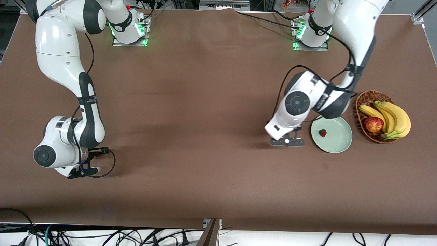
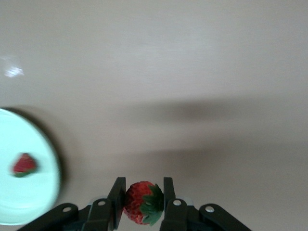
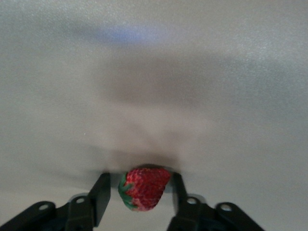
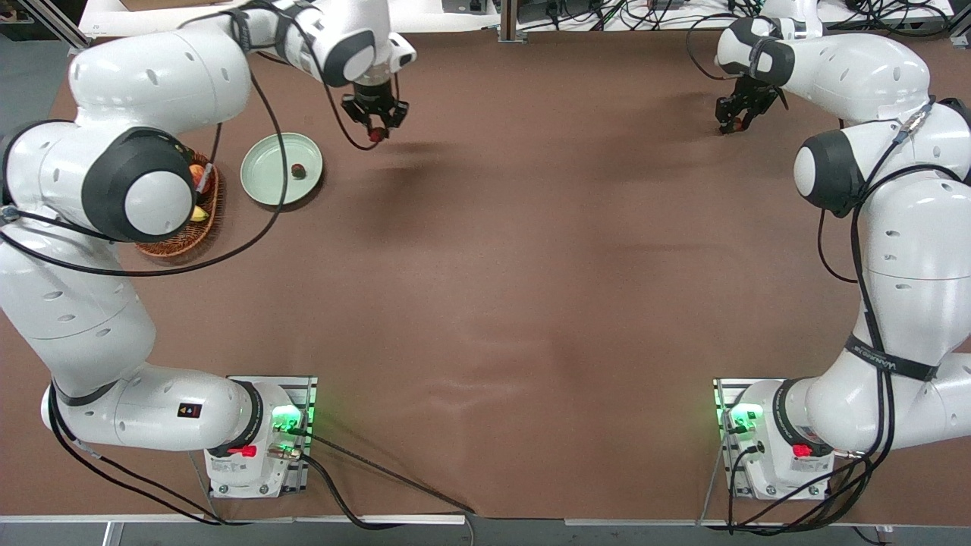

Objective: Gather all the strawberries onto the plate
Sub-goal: 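Place the strawberry on the plate with the left gripper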

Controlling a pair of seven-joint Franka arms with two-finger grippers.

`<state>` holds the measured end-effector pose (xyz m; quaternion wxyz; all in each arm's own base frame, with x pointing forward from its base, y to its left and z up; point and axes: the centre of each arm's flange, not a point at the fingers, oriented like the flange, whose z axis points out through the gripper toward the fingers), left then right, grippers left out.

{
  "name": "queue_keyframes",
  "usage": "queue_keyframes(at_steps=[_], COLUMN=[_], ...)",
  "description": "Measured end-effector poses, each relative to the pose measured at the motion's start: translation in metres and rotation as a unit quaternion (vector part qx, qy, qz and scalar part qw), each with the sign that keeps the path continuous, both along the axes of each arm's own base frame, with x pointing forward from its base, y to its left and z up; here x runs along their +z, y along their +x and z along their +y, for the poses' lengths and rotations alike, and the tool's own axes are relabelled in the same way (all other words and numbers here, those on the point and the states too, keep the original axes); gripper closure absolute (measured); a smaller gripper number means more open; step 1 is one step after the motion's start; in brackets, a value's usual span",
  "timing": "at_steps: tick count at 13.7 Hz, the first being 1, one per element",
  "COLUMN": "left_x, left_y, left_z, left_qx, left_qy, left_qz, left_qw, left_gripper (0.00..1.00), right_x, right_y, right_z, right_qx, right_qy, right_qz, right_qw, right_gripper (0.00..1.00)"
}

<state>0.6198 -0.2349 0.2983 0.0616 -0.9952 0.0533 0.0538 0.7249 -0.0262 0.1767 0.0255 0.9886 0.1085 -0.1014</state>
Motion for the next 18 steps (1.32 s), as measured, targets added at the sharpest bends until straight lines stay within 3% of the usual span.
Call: queue_keyframes(at_steps=[1, 3, 6, 9, 11, 14, 16, 18], left_x=[0.003, 0.002, -0.011, -0.029, -0.047, -0.077, -0.086, -0.089], left_y=[0.007, 0.019, 0.024, 0.016, 0.006, -0.02, -0.028, -0.031], left_z=[0.026, 0.079, 0.156, 0.22, 0.236, 0.246, 0.273, 0.288], left_qx=[-0.022, -0.063, -0.094, -0.09, -0.094, -0.111, -0.125, -0.126], left_qy=[0.0, -0.003, -0.013, -0.026, -0.035, -0.051, -0.059, -0.062], left_qz=[0.011, 0.036, 0.068, 0.09, 0.073, 0.027, 0.017, 0.016], left_qw=[1.0, 0.997, 0.993, 0.992, 0.992, 0.992, 0.99, 0.99], left_gripper=[0.64, 0.64, 0.64, 0.64, 0.64, 0.64, 0.64, 0.61], right_x=[0.001, 0.001, 0.006, 0.026, 0.032, 0.034, 0.037, 0.041], right_y=[0.0, 0.0, 0.004, 0.014, 0.011, -0.013, -0.038, -0.069], right_z=[0.001, 0.001, 0.014, 0.089, 0.162, 0.273, 0.359, 0.434], right_qx=[0.001, 0.001, 0.004, -0.026, -0.057, -0.123, -0.184, -0.229], right_qy=[0.0, 0.0, 0.004, -0.001, -0.005, 0.001, 0.045, 0.092], right_qz=[-0.001, -0.001, -0.013, -0.046, -0.076, -0.102, -0.128, -0.139], right_qw=[1.0, 1.0, 1.0, 0.999, 0.995, 0.987, 0.973, 0.959], right_gripper=[0.59, 0.63, 0.63, 0.63, 0.63, 0.63, 0.63, 0.63])
